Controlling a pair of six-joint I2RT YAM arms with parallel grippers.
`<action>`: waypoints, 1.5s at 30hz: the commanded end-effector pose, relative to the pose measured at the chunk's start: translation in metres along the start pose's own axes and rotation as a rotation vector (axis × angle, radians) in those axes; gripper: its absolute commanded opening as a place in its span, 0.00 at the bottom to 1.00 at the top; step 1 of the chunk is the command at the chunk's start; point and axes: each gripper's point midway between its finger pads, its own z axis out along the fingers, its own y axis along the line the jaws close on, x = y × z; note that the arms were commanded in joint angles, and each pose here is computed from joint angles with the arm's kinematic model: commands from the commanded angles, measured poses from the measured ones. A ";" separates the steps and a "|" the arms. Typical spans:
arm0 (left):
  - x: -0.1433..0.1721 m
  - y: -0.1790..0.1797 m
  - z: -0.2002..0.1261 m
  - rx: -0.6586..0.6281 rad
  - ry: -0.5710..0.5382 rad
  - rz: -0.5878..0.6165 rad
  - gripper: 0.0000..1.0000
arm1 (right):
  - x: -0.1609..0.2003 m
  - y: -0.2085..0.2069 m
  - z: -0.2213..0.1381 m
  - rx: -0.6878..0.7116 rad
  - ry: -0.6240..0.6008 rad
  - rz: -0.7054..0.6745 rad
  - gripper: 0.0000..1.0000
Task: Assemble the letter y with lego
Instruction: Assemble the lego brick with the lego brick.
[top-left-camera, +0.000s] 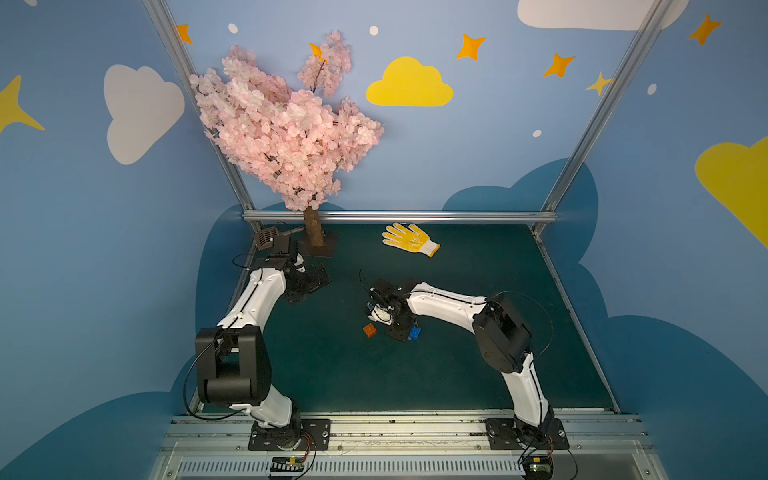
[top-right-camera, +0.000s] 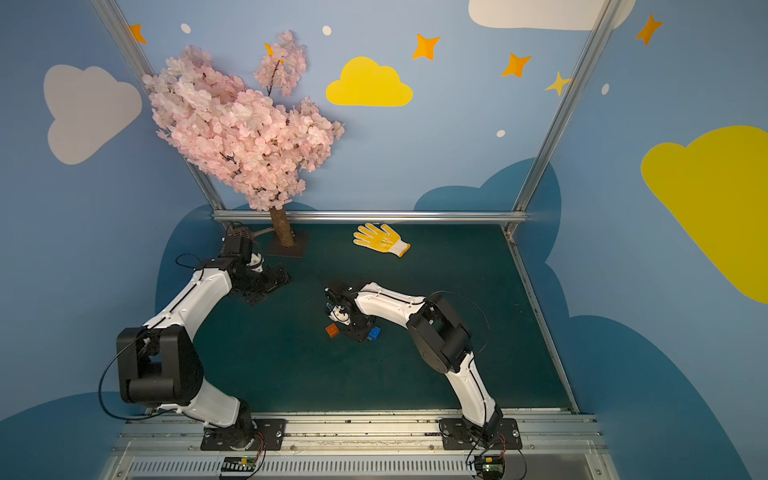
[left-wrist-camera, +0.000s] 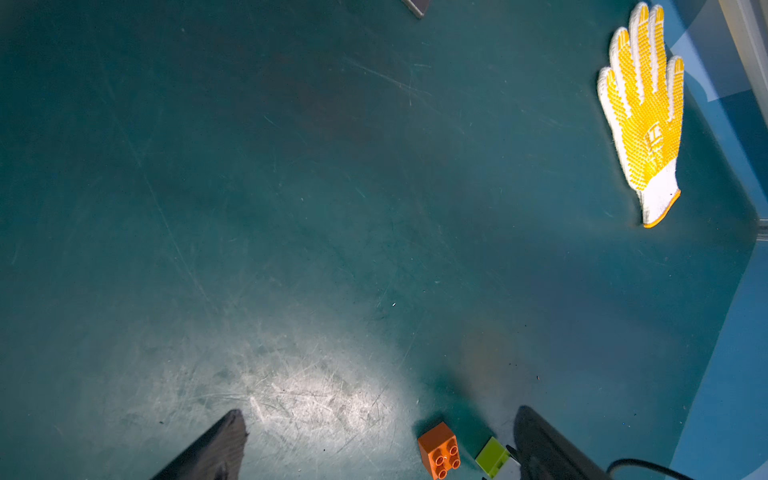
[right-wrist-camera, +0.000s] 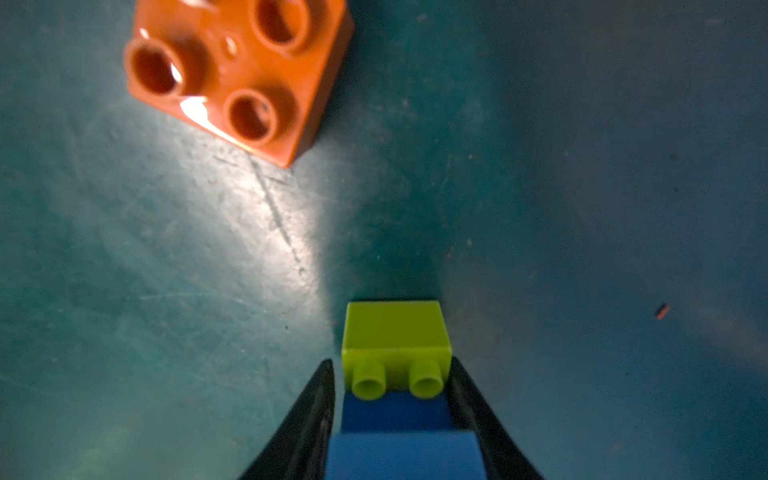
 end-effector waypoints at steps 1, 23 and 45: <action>0.005 0.005 0.004 -0.010 0.026 -0.013 1.00 | -0.002 -0.002 0.004 -0.012 -0.013 0.029 0.44; 0.005 0.006 0.004 -0.015 0.024 -0.012 1.00 | 0.000 -0.003 0.003 -0.030 -0.018 0.037 0.27; 0.047 -0.033 0.016 0.000 0.054 0.139 1.00 | 0.026 -0.040 -0.079 0.028 -0.139 0.142 0.00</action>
